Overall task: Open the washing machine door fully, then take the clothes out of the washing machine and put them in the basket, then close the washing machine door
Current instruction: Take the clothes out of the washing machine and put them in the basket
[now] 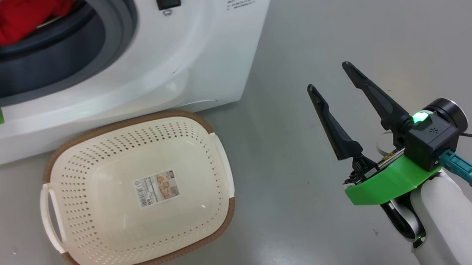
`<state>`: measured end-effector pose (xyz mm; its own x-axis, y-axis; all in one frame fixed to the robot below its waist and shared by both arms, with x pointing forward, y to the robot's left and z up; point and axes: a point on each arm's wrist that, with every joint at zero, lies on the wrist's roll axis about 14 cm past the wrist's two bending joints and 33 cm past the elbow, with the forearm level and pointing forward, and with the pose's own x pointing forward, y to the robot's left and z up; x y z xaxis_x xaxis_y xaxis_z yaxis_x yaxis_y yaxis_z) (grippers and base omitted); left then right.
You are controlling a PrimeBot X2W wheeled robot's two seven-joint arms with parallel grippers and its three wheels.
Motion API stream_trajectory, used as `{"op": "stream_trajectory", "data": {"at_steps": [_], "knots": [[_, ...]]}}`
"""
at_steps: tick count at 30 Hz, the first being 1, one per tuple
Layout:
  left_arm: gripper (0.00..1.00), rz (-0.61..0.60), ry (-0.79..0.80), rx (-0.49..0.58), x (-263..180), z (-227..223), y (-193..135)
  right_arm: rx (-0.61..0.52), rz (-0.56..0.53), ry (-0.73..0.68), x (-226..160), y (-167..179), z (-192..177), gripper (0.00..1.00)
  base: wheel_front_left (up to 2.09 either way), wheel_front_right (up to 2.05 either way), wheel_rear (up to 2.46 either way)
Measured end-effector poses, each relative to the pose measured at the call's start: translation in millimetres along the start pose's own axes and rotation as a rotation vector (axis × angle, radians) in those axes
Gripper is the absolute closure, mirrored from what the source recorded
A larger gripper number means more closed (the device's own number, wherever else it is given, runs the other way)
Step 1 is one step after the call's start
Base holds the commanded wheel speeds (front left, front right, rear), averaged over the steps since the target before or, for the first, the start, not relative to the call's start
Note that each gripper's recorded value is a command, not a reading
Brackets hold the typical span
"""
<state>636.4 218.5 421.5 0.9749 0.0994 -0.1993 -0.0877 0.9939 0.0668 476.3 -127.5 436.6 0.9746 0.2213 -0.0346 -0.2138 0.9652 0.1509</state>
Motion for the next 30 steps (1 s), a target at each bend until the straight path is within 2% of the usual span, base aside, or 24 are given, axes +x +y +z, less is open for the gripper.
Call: {"op": "stream_trajectory", "data": {"at_steps": [8, 14, 30], "knots": [[1.0, 0.014, -0.173, -0.05, -21, 45, 13, 0.007, 0.03, -0.024, 4, 12, 8, 0.0, 0.0, 0.0, 0.0], [1.0, 0.014, -0.209, -0.059, -51, 47, 14, 0.007, 0.045, -0.045, 3, 18, 18, 0.0, 0.0, 0.0, 0.0], [1.0, 0.016, -0.366, -0.072, -122, 88, 16, -0.006, 0.039, -0.105, -17, 23, 50, 0.0, 0.0, 0.0, 0.0]]}}
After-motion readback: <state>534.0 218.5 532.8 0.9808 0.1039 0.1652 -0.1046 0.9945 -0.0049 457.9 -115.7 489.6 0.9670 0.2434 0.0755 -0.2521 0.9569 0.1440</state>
